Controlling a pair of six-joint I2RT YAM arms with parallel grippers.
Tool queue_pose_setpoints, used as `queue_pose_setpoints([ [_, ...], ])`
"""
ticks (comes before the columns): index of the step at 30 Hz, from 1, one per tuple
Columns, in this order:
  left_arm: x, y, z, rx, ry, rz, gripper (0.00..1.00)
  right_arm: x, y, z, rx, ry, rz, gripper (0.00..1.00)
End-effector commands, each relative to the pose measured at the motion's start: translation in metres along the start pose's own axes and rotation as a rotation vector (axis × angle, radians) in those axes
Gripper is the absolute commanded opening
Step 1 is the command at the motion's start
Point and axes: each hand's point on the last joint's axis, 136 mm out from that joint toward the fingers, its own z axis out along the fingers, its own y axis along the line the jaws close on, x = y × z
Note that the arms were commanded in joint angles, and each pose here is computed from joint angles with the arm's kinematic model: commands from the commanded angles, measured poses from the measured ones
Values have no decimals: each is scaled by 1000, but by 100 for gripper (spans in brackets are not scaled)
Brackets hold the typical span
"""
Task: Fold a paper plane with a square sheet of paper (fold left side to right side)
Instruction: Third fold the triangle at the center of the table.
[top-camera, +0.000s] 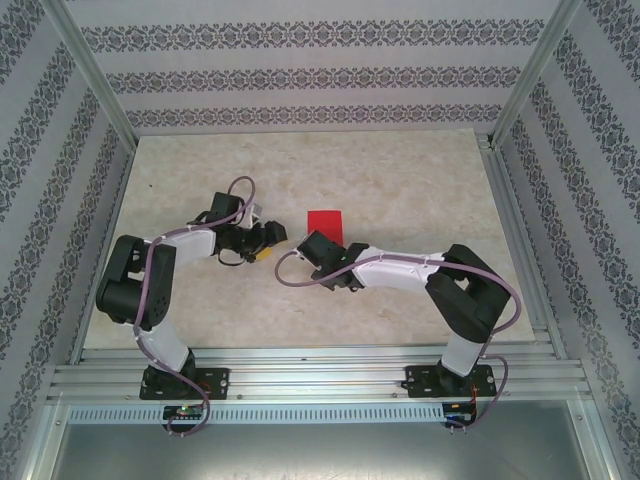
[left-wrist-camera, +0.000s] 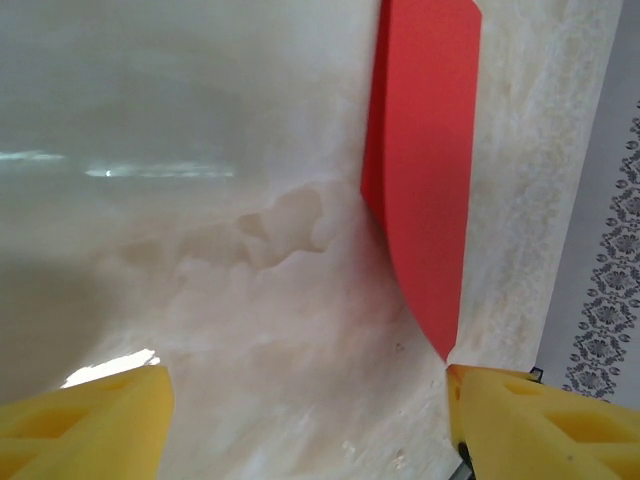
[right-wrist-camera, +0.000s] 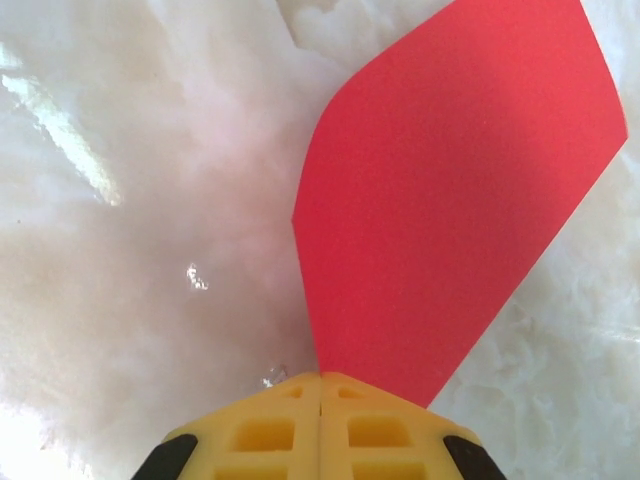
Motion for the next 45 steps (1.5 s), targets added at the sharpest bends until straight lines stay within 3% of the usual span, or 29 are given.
queue_pose_setpoints([
  [1,-14,-35,16,72,-9,47,77,-4,8,-4,-56,-57,39,0],
  [11,-38,-77,61,127,31,83,58,-7,5,-2,-42,-63,35,0],
  [21,-41,-77,119,101,119,84,56,-7,3,1,-27,-52,30,0],
  [32,-32,-47,132,15,139,66,56,-9,1,8,-5,-36,34,12],
  [45,-30,-45,134,16,142,60,55,-31,5,7,-21,-68,28,27],
])
